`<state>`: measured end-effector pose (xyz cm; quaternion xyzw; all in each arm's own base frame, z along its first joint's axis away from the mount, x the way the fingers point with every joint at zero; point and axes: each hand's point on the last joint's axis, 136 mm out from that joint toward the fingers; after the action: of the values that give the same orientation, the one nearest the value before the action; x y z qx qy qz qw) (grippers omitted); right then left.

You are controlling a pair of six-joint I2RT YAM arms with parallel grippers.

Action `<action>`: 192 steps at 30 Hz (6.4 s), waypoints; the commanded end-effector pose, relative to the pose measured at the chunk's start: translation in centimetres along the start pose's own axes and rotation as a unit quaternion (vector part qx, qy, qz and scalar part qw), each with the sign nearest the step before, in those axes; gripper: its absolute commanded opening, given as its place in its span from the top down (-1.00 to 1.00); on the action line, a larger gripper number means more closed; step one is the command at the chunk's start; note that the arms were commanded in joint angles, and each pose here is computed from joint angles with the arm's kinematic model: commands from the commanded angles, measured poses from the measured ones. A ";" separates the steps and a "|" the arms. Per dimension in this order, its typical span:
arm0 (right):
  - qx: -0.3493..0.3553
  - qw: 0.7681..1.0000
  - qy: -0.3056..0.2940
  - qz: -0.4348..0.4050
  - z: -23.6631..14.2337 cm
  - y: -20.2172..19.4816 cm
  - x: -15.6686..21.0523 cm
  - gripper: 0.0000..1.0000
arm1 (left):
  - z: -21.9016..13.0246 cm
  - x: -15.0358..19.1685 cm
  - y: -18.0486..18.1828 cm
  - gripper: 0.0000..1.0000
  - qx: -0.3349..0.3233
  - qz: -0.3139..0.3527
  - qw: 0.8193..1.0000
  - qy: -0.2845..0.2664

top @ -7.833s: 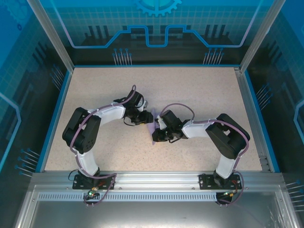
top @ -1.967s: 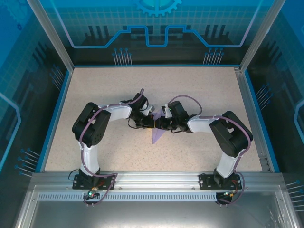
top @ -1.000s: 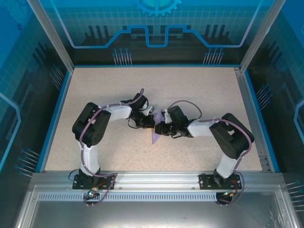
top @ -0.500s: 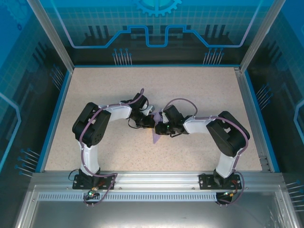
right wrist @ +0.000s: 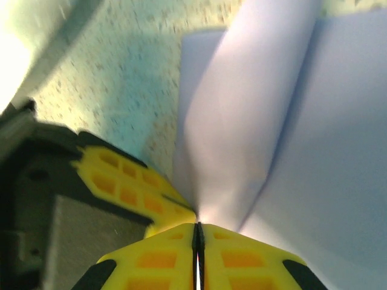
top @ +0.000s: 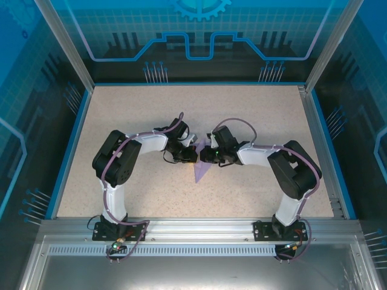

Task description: Fold a paper plane with a square sheet of paper (pick it up from the middle)

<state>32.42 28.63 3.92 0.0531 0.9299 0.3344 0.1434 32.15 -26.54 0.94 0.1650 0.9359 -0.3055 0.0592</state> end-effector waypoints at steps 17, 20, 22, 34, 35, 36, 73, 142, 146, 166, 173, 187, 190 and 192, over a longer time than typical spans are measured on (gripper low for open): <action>0.095 0.995 0.024 0.007 2.6 -5.3 -0.5 0.79 | 1.8 4.4 4.6 0.87 -0.090 -0.028 0.993 0.069; 0.094 0.995 0.030 0.009 2.6 -5.4 -0.1 0.79 | 0.8 3.0 3.5 0.79 -0.081 -0.025 0.995 0.048; 0.092 0.995 0.032 0.012 2.6 -5.5 0.1 0.79 | 0.0 1.8 2.5 0.77 -0.073 -0.021 0.997 0.029; 0.071 0.996 0.047 0.029 3.4 -5.6 1.1 0.79 | -4.5 -0.6 -2.0 0.49 -0.041 -0.012 0.999 -0.033; 0.065 0.996 0.048 0.032 3.4 -5.4 1.1 0.79 | -4.7 -0.4 -2.3 0.49 -0.036 -0.013 0.999 -0.035; 0.061 0.996 0.051 0.035 3.5 -5.3 1.2 0.79 | -4.7 0.0 -2.7 0.49 -0.030 -0.017 0.999 -0.036; -0.058 0.997 0.022 0.052 0.0 0.5 -1.0 0.69 | 1.7 5.5 -0.4 0.77 -0.043 -0.027 0.998 0.026; -0.079 0.994 0.030 0.076 0.9 0.8 -0.4 0.71 | 1.3 7.9 2.4 0.85 -0.112 0.024 0.990 0.078; -0.058 0.994 0.044 0.080 1.8 -0.4 0.8 0.72 | 1.1 7.9 2.2 0.85 -0.110 0.025 0.991 0.075; 0.085 0.991 0.064 0.075 3.8 -8.6 4.1 0.74 | 0.2 9.6 -0.3 0.84 -0.116 0.024 0.991 0.060; 0.095 0.991 0.063 0.074 3.7 -9.4 4.1 0.75 | 0.2 12.2 1.1 0.84 -0.178 0.029 0.980 0.085; 0.092 0.991 0.062 0.075 3.8 -9.7 3.9 0.75 | -0.4 16.4 0.1 0.84 -0.212 0.040 0.971 0.107; 0.092 0.991 0.062 0.074 3.7 -9.7 3.9 0.75 | -0.9 16.7 -0.5 0.84 -0.211 0.043 0.971 0.103; 0.091 0.991 0.062 0.074 3.6 -9.7 3.8 0.75 | -1.2 16.8 -0.9 0.83 -0.206 0.042 0.972 0.100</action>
<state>32.43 29.18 1.23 0.0742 0.9161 0.3820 0.0969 21.74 -26.37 1.19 0.2238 0.9551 -0.1462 0.1278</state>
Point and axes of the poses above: each hand's point on the last joint's axis, 136 mm out from that joint toward the fingers, its own z axis out along the fingers, its own y axis along the line the jaws close on, x = y × z, and after that the axes turned 10 degrees about z, right-handed
